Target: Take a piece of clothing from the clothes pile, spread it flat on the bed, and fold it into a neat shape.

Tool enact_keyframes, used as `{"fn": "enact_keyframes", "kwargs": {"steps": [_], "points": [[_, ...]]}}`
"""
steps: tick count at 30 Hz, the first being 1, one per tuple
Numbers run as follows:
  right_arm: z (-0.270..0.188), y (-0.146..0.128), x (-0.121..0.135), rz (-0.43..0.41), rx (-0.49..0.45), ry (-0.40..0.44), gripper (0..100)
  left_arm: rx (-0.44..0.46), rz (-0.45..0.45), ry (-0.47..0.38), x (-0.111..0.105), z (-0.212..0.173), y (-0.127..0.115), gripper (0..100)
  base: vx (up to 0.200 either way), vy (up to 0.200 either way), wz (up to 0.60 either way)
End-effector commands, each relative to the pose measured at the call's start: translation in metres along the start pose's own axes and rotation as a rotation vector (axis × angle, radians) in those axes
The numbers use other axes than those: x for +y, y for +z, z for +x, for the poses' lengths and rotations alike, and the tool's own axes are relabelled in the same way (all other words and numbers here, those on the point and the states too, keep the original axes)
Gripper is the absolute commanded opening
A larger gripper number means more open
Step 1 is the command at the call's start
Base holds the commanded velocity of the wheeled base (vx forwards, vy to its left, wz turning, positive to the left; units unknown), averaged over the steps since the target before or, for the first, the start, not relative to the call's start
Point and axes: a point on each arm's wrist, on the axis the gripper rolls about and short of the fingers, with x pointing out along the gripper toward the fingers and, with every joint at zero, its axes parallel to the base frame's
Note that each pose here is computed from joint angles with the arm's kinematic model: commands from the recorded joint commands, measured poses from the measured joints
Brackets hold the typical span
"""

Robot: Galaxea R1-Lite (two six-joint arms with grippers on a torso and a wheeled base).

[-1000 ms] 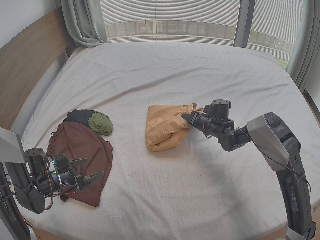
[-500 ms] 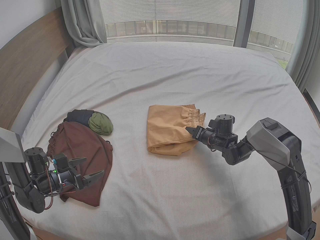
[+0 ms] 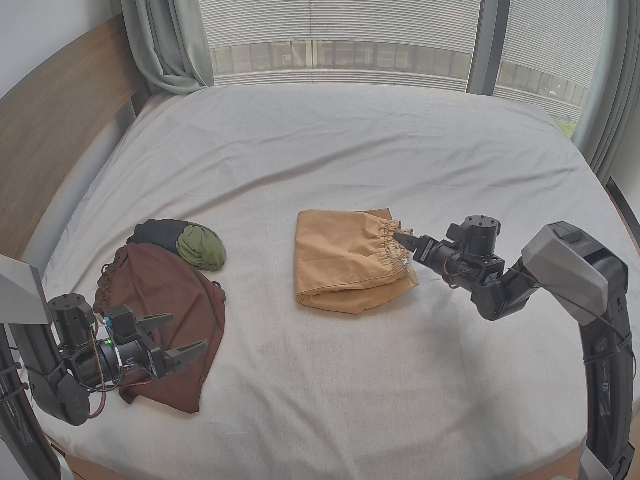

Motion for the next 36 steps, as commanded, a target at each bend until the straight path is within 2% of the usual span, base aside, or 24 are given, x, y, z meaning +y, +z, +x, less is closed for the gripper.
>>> {"fn": "enact_keyframes", "kwargs": {"steps": [1, 6, 7, 14, 20, 36], "points": [[-0.022, 0.042, 0.021, -0.017, -0.081, 0.034, 100, -0.003, 0.001, 0.001, 0.001, 0.000, 0.000, 100, 0.000, 0.000, 0.00], [-0.027, 0.048, 0.041, -0.026, -0.091, 0.072, 100, -0.007, 0.004, 0.001, 0.002, 0.001, 0.001, 100, 0.000, 0.000, 0.00], [-0.025, 0.044, 0.050, -0.030, -0.083, 0.092, 100, -0.007, 0.004, 0.001, 0.002, 0.001, 0.001, 100, 0.000, 0.000, 0.00], [-0.018, 0.022, 0.070, -0.038, -0.041, 0.139, 100, -0.006, 0.004, 0.001, 0.002, 0.001, 0.001, 100, 0.000, 0.000, 0.00], [-0.012, 0.005, 0.077, -0.040, -0.005, 0.152, 100, -0.006, 0.004, 0.002, 0.002, 0.001, 0.001, 100, 0.000, 0.000, 0.00], [0.004, -0.046, 0.045, -0.022, 0.108, 0.085, 100, -0.005, 0.002, 0.004, 0.003, 0.000, 0.000, 100, 0.000, 0.000, 0.00]]}}
